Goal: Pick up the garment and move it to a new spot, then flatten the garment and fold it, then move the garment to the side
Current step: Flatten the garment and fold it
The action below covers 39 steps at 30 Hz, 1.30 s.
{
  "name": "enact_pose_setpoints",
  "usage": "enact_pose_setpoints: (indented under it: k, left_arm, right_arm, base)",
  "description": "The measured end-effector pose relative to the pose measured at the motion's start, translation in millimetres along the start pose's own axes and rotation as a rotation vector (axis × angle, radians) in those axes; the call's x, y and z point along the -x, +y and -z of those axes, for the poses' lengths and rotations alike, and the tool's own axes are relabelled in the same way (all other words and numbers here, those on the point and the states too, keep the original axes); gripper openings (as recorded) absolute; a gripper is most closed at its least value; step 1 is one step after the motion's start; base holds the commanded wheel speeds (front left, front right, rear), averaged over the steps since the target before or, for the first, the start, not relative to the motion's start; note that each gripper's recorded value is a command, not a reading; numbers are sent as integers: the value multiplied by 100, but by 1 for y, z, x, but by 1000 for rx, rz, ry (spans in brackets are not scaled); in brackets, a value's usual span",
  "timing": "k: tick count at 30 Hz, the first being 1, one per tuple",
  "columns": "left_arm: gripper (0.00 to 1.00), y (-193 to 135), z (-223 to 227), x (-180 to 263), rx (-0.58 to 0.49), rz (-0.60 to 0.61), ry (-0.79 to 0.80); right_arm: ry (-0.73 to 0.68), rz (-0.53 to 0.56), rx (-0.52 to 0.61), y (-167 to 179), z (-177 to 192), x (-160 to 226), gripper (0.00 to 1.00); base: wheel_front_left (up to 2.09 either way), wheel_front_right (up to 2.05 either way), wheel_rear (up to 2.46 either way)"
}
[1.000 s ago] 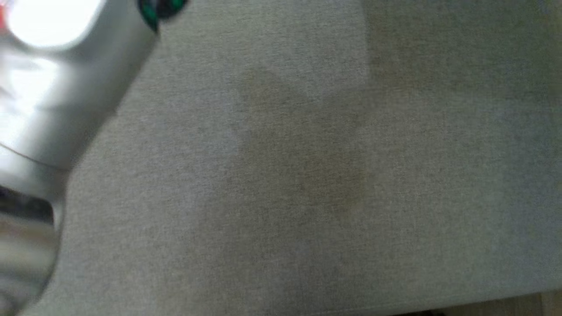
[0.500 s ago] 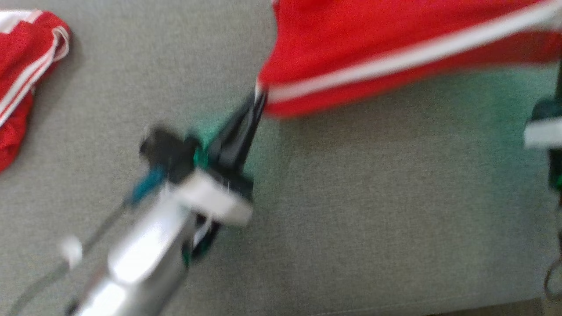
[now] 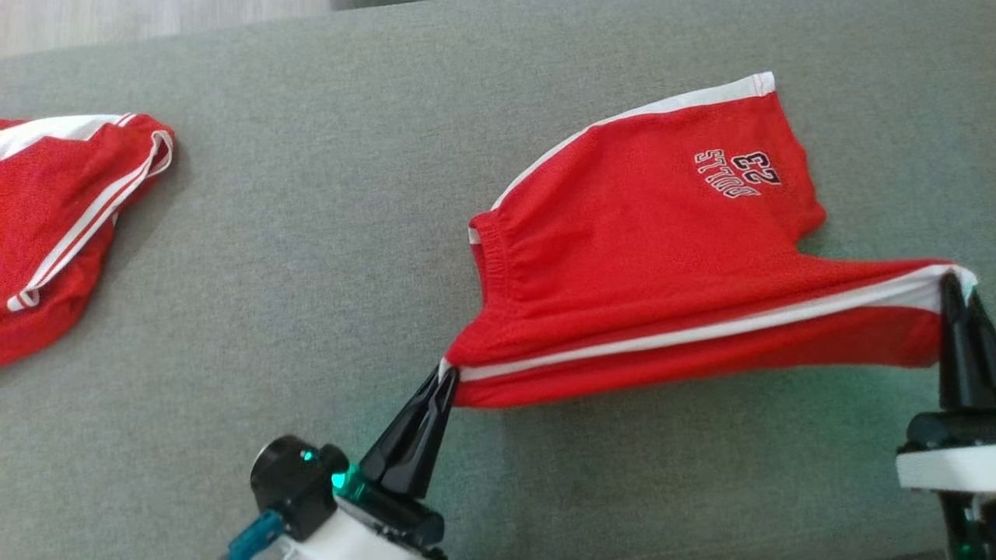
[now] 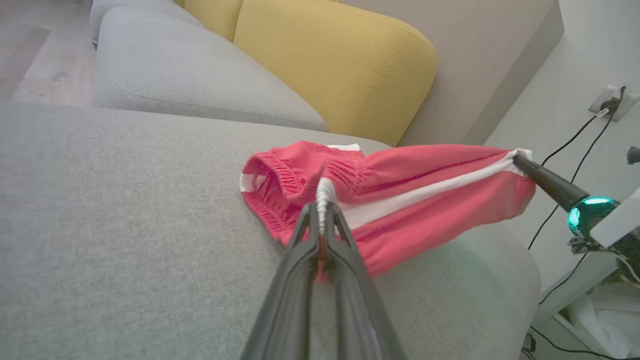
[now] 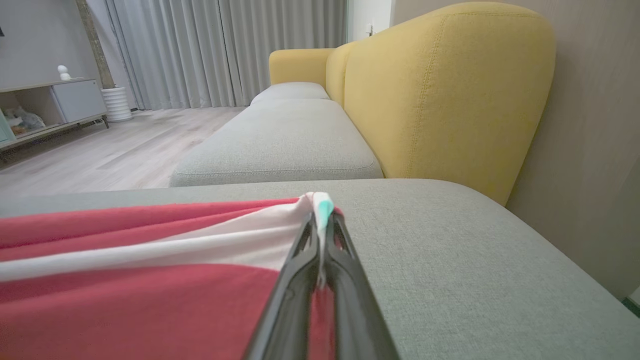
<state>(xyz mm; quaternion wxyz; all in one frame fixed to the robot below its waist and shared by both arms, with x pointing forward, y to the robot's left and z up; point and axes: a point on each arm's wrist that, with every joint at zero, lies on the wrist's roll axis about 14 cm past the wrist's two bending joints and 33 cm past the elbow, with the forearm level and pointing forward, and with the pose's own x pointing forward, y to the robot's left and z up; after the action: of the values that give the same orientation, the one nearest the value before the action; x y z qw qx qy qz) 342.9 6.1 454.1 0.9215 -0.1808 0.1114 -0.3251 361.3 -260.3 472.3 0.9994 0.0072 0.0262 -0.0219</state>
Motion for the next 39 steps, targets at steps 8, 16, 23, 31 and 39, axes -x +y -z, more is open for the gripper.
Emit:
enact_pose_setpoints:
  k: [8,16,23,31,39]
  left_arm:
    - [0,-2,-30,-48,-65,66,-58]
    - [0,23,-40,-106,-126,64,-39]
    - [0,58,-35,-122,-162,-40,-36]
    - [100,65,-19,-119,-137,-63,4]
    - [100,60,-25,-102,-180,-122,-59]
  right_arm:
    - [32,-11,-12,3,12,-44,0]
    - [52,-82,27,15,20,-119,0]
    - [99,-106,66,17,39,-156,0]
    - [168,-103,54,20,63,-157,100]
    - [157,-22,-69,13,61,-129,100]
  base:
    - [0,0,0]
    - [0,0,0]
    - [0,0,0]
    - [0,0,0]
    - [0,0,0]
